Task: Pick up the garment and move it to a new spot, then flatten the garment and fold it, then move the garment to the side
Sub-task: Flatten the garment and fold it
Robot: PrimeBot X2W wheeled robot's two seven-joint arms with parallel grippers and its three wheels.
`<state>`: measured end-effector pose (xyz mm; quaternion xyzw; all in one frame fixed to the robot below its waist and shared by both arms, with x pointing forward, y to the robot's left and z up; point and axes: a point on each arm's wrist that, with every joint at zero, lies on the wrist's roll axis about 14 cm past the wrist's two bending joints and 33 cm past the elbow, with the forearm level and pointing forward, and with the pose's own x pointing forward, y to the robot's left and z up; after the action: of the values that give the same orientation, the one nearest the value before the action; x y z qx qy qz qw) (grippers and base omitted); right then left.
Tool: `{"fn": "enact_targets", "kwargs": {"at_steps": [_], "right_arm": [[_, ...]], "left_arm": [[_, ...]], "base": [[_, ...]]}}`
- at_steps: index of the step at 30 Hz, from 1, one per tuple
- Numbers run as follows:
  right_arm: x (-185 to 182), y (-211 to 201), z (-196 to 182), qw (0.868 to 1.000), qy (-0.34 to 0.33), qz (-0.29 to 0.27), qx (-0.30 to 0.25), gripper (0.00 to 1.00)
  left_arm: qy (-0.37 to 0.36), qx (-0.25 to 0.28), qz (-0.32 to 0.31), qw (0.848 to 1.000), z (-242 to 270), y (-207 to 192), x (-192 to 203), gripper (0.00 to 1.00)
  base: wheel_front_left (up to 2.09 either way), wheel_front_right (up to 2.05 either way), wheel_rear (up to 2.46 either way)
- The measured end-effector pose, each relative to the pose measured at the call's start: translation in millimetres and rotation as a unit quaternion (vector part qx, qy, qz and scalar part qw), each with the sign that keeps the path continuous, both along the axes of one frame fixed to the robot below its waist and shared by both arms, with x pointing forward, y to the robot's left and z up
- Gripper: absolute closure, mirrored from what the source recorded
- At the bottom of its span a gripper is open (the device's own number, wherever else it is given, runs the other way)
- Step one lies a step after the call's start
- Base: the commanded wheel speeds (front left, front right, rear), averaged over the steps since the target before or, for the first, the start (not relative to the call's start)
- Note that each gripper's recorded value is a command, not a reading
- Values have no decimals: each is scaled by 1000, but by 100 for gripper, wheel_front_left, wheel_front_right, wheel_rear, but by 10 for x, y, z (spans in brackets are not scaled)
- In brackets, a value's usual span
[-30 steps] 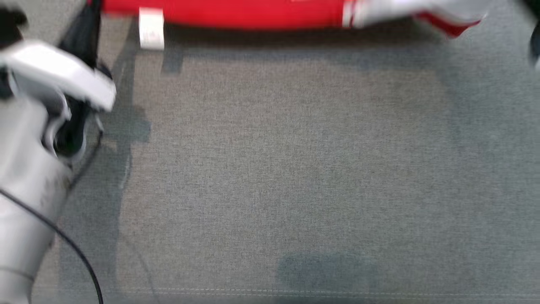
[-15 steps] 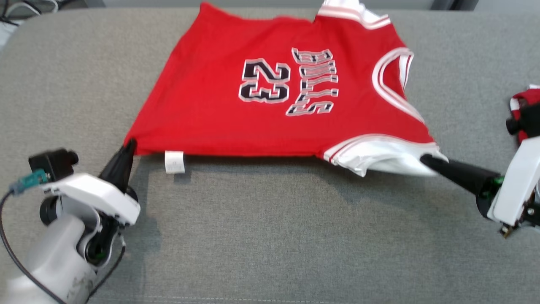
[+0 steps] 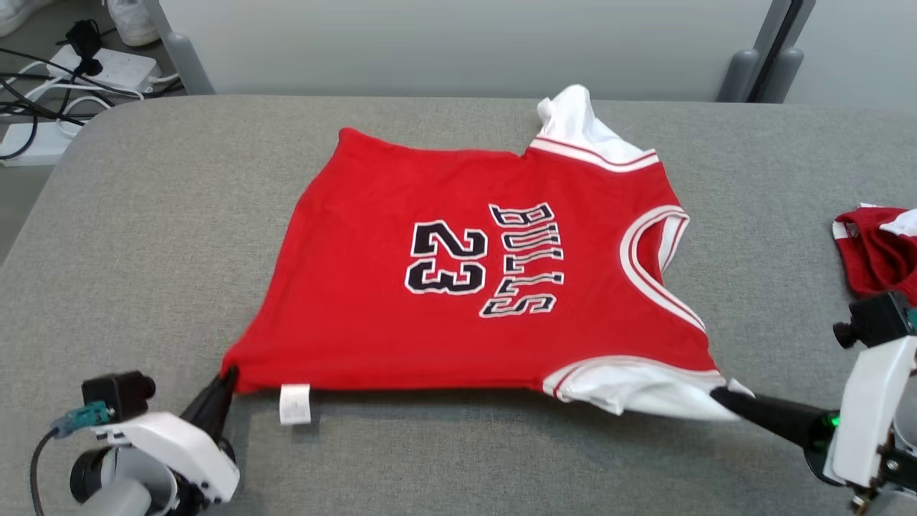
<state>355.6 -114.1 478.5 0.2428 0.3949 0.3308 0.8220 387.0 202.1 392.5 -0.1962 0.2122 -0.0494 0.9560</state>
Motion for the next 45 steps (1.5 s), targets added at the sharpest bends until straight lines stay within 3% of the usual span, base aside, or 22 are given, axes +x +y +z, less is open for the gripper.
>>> {"fn": "enact_targets", "kwargs": {"at_steps": [9,13,16,19,21,22,23,24,25,26,27,28,29,30,31,32,33,34,39,45], "right_arm": [[-402,-59,-202,994,102,44,-11,100],[-547,-134,-329,985,155,69,-26,100],[-475,-170,-403,981,170,83,-39,100],[-52,-193,-422,982,143,101,-68,100],[549,-144,-335,990,98,78,-64,100],[973,-112,-221,996,49,52,-59,100],[1505,-91,7,998,-33,9,-51,100],[2075,-105,394,989,-139,-42,-42,100],[2596,-172,950,959,-260,-108,-15,100],[2596,-172,950,959,-260,-108,-15,100],[3154,-400,2108,867,-448,-214,47,100],[3236,-470,2453,829,-502,-239,66,100],[3236,-470,2453,829,-502,-239,66,100],[3288,-458,2543,816,-520,-243,66,100],[3345,-378,2308,828,-509,-234,38,100],[3345,-378,2308,828,-509,-234,38,100],[3320,-235,1955,857,-470,-212,16,100],[3290,-197,1850,867,-455,-203,7,100],[3239,-383,1591,886,-417,-202,-10,100],[3012,-284,845,934,-319,-158,-6,100]], "left_arm": [[114,30,-118,986,-226,-119,-384,100],[181,28,-196,963,-199,-228,-570,100],[248,-11,-246,937,-142,-365,-709,100],[320,-70,-295,897,-71,-627,-701,100],[360,-106,-306,875,-11,-775,-483,100],[347,-104,-300,882,30,-807,-214,100],[295,-80,-285,909,127,-786,223,100],[164,-40,-245,955,434,-713,908,100],[-5,-1,-194,981,1005,-612,1601,100],[-5,-1,-194,981,1005,-612,1601,100],[-332,-4,-100,938,2622,-464,2367,100],[-420,-3,-90,903,3138,-474,2439,100],[-420,-3,-90,903,3138,-474,2439,100],[-471,-3,-84,878,3426,-483,2458,100],[-466,26,-83,880,3322,-480,2535,100],[-466,26,-83,880,3322,-480,2535,100],[-410,41,-82,908,2856,-451,2592,100],[-392,37,-82,916,2703,-449,2593,100],[-327,0,-79,942,2140,-473,2679,100],[-181,-19,-57,982,848,-331,2518,100]], "base": [[0,0,0],[0,0,0],[0,0,0],[0,0,0],[0,0,0],[0,0,0],[0,0,0],[0,0,0],[0,0,0],[0,0,0],[0,0,0],[0,0,0],[0,0,0],[0,0,0],[0,0,0],[0,0,0],[0,0,0],[0,0,0],[0,0,0],[0,0,0]]}}
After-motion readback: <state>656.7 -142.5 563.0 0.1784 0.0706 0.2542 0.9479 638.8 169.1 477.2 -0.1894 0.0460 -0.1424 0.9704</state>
